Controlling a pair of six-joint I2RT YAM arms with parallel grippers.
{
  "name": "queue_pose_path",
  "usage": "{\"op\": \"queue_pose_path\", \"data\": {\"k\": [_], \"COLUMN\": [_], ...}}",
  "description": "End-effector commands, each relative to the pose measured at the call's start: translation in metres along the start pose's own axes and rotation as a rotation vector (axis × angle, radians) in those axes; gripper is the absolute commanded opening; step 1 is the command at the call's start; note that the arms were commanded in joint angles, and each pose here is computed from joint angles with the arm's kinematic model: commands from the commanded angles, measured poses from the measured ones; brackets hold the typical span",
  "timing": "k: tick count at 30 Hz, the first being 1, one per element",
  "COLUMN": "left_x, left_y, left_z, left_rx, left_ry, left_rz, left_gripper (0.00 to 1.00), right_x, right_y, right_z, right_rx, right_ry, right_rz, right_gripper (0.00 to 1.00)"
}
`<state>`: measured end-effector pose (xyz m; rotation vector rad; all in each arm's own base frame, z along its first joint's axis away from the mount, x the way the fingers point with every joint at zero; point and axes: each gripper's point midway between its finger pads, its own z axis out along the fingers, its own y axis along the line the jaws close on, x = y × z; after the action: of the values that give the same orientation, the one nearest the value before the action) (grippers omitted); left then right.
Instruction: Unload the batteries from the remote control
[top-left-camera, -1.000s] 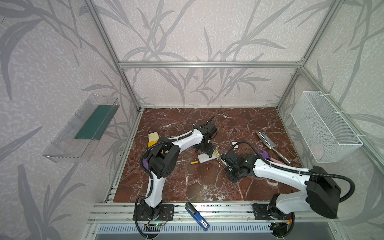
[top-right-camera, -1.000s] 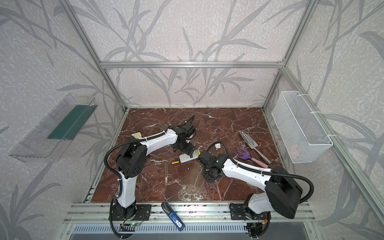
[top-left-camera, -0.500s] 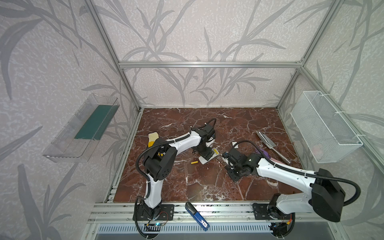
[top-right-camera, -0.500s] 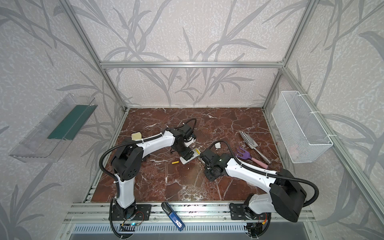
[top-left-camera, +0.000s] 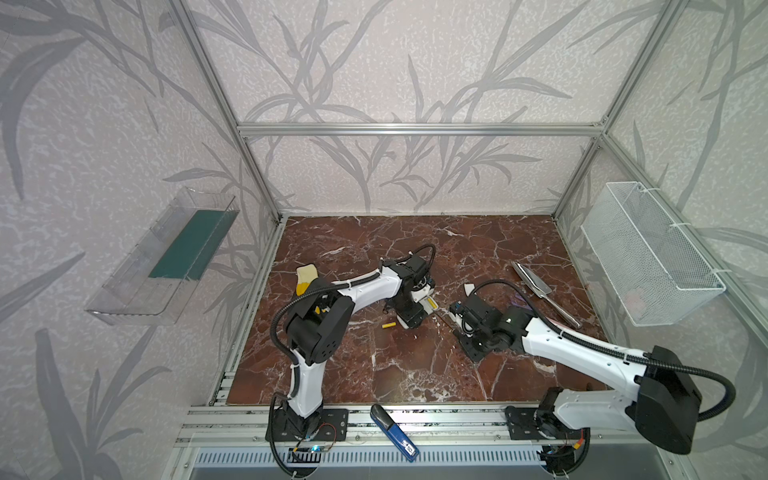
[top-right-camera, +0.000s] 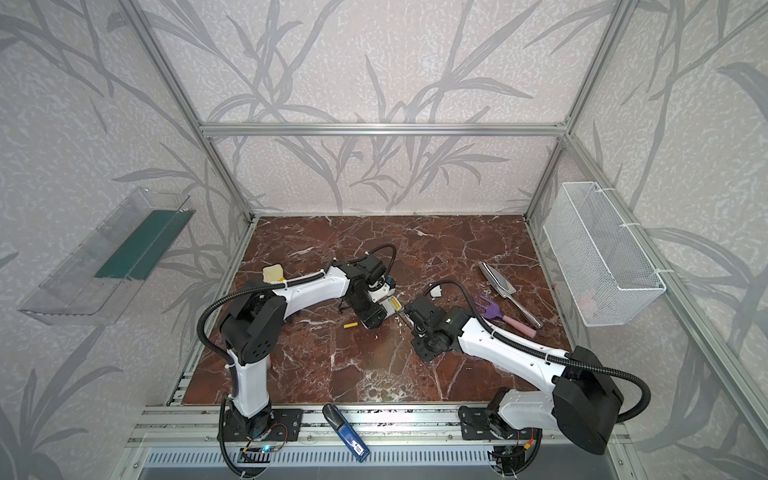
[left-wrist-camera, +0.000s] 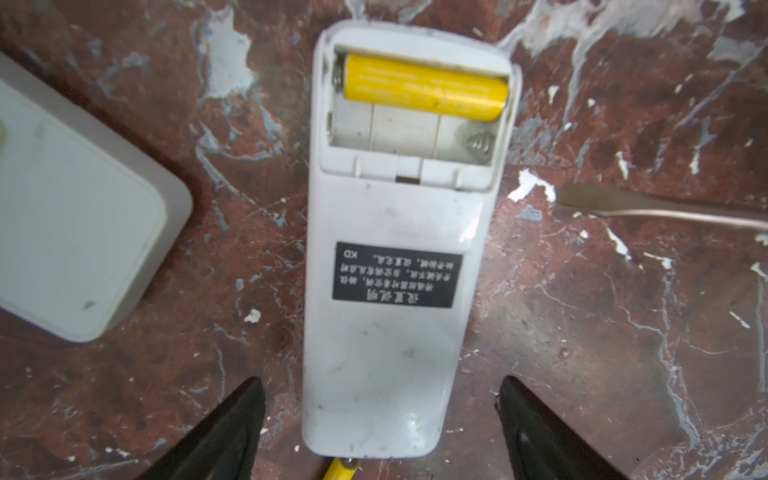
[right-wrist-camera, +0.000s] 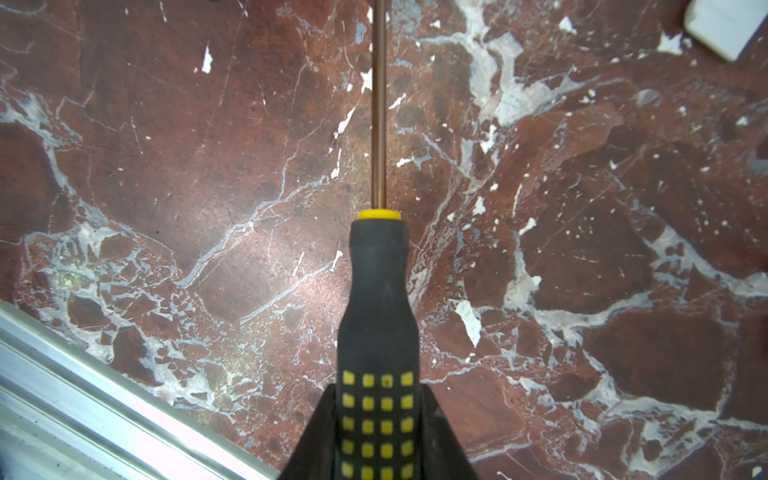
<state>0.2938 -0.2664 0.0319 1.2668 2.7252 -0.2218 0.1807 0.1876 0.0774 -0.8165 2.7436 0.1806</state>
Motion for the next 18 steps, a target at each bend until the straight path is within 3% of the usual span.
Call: {"op": "queue_pose_path", "data": {"k": [1, 7, 18], "left_x": [0.003, 0.012, 0.016], "left_y": [-0.003, 0.0, -0.003], "left_z": [0.0, 0.011, 0.021], "left_rx": [-0.013, -0.061, -0.093], "left_ry": [0.008, 0.05, 0.076], "left_rz": [0.037, 0.037, 0.058], "left_gripper": [0.86, 0.79, 0.53], "right_x": [0.0, -0.006, -0.009], "right_y": [-0.005, -0.005, -0.001], "right_z": [-0.008, -0.009, -0.002], "right_rx": [0.008, -0.006, -0.02], "right_ry": [-0.02, -0.041, -0.021], "right_rz": [0.03, 0.044, 0.068], "right_gripper": [0.0, 0.0, 0.0]}}
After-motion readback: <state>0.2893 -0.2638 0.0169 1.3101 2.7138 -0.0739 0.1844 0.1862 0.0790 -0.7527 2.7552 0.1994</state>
